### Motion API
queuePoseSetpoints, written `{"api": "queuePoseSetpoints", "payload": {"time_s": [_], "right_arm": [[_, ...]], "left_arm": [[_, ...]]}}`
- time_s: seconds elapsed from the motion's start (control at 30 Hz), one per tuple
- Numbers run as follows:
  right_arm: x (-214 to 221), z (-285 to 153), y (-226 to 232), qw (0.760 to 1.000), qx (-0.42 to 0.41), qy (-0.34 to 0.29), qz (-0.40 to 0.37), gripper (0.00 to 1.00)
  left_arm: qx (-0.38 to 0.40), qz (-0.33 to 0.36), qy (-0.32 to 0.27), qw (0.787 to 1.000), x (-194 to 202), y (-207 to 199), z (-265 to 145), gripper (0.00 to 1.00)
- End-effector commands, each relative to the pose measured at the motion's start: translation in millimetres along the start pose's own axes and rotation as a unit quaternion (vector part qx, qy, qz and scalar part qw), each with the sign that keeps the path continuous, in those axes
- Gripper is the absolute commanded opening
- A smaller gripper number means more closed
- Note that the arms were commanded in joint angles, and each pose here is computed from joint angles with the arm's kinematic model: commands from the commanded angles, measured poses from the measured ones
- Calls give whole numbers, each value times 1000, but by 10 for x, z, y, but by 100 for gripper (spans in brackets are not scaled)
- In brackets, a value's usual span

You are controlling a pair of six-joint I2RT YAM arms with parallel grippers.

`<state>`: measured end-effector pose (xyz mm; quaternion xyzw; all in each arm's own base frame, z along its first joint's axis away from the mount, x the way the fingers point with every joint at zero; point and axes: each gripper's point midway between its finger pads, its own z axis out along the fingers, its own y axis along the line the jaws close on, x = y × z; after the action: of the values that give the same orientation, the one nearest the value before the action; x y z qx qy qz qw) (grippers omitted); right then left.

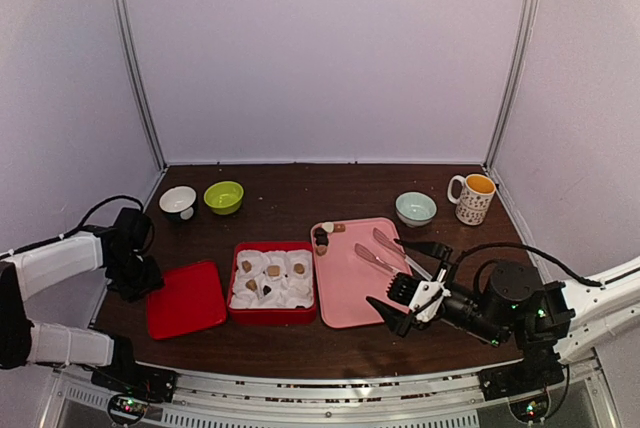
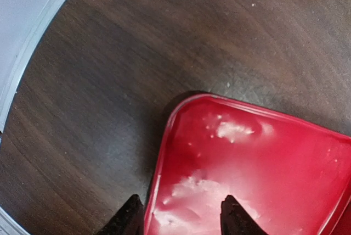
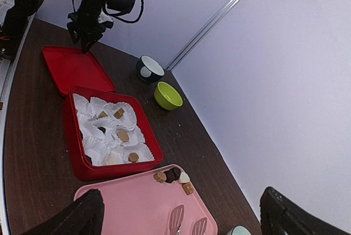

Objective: Pack the chocolate
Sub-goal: Pick up the box lid from the center of the board.

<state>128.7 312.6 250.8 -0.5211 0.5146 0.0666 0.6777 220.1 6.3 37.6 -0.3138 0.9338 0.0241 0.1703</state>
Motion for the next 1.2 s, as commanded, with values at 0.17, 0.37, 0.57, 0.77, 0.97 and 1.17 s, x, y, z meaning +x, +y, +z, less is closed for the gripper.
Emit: {"api": "queuePoseSetpoints", "payload": {"time_s": [0.17, 0.37, 0.57, 0.77, 0.97, 1.17], "right_arm": [[-9, 22, 30, 1000, -2, 1, 1, 100], [9, 6, 32, 1000, -2, 1, 3, 100], [-2, 21, 26, 1000, 0, 1, -2, 100], [-34, 32, 21, 1000, 1, -3, 0, 100], [-72, 23, -6, 1000, 2, -9, 0, 100], [-78, -4, -36, 1000, 6, -11, 3, 100]], "left_arm": [[-23, -58, -35, 997, -94, 252, -47, 49], [3, -82, -12, 997, 25, 273, 157, 48], [2, -82, 1, 997, 64, 250, 267, 40], [-1, -81, -2, 997, 33, 246, 272, 23], [-1, -70, -7, 997, -13, 224, 279, 9], [10, -63, -16, 998, -72, 171, 273, 0]]}}
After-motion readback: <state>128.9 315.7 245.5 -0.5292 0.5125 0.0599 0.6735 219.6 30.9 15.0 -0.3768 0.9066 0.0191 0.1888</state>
